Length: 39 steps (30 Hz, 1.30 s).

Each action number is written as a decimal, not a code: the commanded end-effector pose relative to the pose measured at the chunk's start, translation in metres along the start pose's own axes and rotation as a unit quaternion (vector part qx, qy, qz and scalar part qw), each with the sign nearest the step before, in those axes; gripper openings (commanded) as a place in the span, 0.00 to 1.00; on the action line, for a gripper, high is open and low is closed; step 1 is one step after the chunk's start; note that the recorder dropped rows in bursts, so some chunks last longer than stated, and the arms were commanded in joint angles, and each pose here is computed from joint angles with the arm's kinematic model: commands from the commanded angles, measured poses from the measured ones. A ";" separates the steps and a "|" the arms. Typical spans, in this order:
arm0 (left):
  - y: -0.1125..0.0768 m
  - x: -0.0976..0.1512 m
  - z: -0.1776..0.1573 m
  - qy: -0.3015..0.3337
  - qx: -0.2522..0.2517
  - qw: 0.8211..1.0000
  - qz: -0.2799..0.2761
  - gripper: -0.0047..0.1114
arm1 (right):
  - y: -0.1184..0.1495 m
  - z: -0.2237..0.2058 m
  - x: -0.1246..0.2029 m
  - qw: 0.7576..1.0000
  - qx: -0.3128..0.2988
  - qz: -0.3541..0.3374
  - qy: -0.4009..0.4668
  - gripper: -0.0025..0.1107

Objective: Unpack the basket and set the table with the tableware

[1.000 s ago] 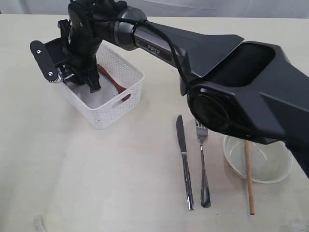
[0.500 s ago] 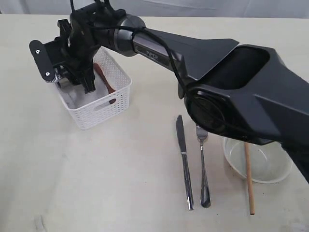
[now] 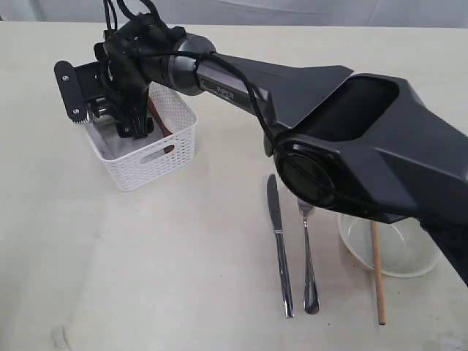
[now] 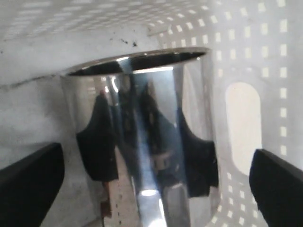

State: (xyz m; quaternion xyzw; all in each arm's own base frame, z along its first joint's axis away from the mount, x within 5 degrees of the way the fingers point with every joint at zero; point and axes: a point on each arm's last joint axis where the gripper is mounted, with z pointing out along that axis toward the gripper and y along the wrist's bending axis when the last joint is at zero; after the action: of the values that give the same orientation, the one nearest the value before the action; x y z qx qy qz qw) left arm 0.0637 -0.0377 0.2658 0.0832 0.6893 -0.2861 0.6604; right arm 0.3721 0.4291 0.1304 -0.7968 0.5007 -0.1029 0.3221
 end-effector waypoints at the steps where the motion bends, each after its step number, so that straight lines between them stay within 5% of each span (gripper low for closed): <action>1: 0.000 0.000 -0.001 -0.003 -0.002 1.000 -0.005 0.04 | 0.008 0.008 -0.003 1.000 -0.010 0.013 -0.007 0.95; 4: 0.000 0.000 -0.001 -0.003 -0.002 1.000 -0.005 0.04 | 0.006 0.008 -0.005 0.999 0.007 0.033 -0.011 0.86; 7: 0.000 0.000 -0.001 -0.003 -0.002 1.000 -0.005 0.04 | 0.010 0.007 -0.006 1.000 -0.005 0.027 0.001 0.44; 11: 0.000 0.000 -0.001 -0.003 -0.002 1.000 -0.005 0.04 | 0.014 0.006 -0.001 0.999 -0.032 0.012 0.029 0.02; 21: 0.000 0.000 -0.001 -0.003 -0.002 1.000 -0.005 0.04 | -0.007 -0.032 -0.005 0.998 -0.032 0.042 0.037 0.02; 39: 0.000 -0.001 -0.001 -0.006 -0.003 1.000 -0.005 0.04 | -0.062 -0.142 0.014 0.967 -0.079 0.228 -0.077 0.02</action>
State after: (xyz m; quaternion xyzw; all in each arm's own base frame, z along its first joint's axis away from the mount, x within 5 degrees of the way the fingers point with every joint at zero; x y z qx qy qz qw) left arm 0.0637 -0.0377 0.2658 0.0832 0.6893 -0.2861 0.6604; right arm 0.3542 0.3880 0.2468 -0.7147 0.6379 0.0391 0.2841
